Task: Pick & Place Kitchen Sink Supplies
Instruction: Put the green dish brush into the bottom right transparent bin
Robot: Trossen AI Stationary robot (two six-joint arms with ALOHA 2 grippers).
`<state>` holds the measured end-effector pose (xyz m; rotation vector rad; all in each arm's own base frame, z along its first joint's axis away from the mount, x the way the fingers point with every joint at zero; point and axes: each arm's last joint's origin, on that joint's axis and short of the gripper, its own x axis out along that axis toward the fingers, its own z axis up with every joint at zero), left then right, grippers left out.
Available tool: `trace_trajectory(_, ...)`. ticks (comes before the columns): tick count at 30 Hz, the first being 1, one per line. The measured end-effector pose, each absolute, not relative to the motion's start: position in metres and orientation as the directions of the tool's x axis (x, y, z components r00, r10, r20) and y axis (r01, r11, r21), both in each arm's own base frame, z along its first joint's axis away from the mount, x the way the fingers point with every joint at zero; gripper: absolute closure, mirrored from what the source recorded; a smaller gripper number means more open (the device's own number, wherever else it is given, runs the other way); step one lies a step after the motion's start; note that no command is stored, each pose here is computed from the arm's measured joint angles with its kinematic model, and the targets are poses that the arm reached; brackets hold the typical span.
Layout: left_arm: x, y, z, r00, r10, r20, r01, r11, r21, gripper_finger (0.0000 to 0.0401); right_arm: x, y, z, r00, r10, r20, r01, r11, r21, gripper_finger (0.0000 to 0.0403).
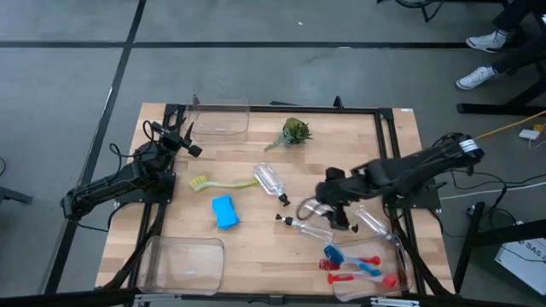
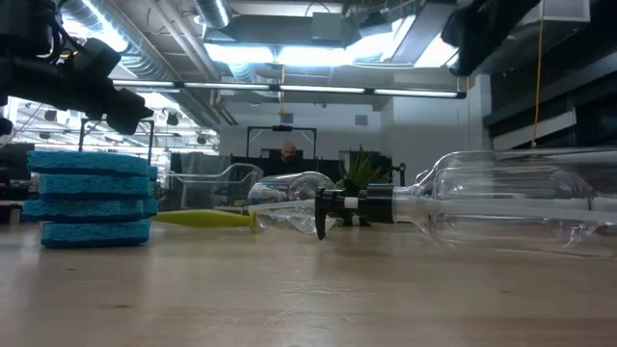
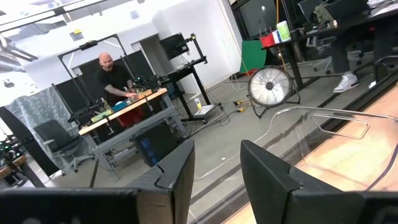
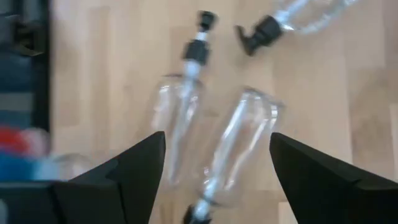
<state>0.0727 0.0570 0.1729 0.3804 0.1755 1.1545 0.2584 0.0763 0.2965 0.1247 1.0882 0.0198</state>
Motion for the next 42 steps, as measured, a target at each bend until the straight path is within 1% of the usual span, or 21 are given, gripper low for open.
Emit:
trace_trajectory(4,0.073,0.057,0.173,0.4,0.915,0.058,-0.856,0.35,0.381,0.0276,0.278,0.059,0.278,0.41,0.028,-0.912,0.161,0.982,0.102,0.0116)
trace_trajectory(7,0.073,0.057,0.173,0.4,0.915,0.059,-0.856,0.35,0.381,0.0276,0.289,0.046,0.265,0.367,0.015,-0.93,0.28,0.952,0.126,0.0116)
trace_trajectory(10,0.073,0.057,0.173,0.4,0.915,0.059,-0.856,0.35,0.381,0.0276,0.298,0.037,0.259,0.344,0.044,-0.938,0.349,0.922,0.171,0.0116)
trace_trajectory(13,0.073,0.057,0.173,0.399,0.915,0.059,-0.856,0.349,0.381,0.0276,0.307,0.032,0.261,0.344,0.081,-0.936,0.384,0.897,0.219,0.0116)
trace_trajectory(18,0.073,0.057,0.173,0.4,0.915,0.059,-0.856,0.35,0.381,0.0276,0.326,0.032,0.281,0.408,0.087,-0.909,0.34,0.909,0.24,0.0116)
trace_trajectory(23,0.073,0.057,0.173,0.4,0.915,0.059,-0.856,0.35,0.381,0.0276,0.34,0.031,0.291,0.443,0.034,-0.896,0.31,0.932,0.188,0.0116)
trace_trajectory(29,0.073,0.057,0.173,0.4,0.915,0.059,-0.856,0.35,0.38,0.0276,0.357,0.02,0.28,0.42,0.008,-0.908,0.335,0.928,0.163,0.0116)
trace_trajectory(33,0.073,0.057,0.173,0.4,0.915,0.059,-0.856,0.35,0.381,0.0276,0.367,0.01,0.276,0.43,-0.005,-0.903,0.359,0.918,0.166,0.0116)
trace_trajectory(40,0.073,0.057,0.173,0.4,0.915,0.059,-0.856,0.349,0.381,0.0276,0.374,0.001,0.28,0.503,-0.039,-0.863,0.331,0.932,0.15,0.0116)
trace_trajectory(42,0.073,0.057,0.173,0.4,0.915,0.059,-0.856,0.35,0.381,0.0276,0.377,0.0,0.282,0.542,-0.039,-0.84,0.305,0.94,0.153,0.0116)
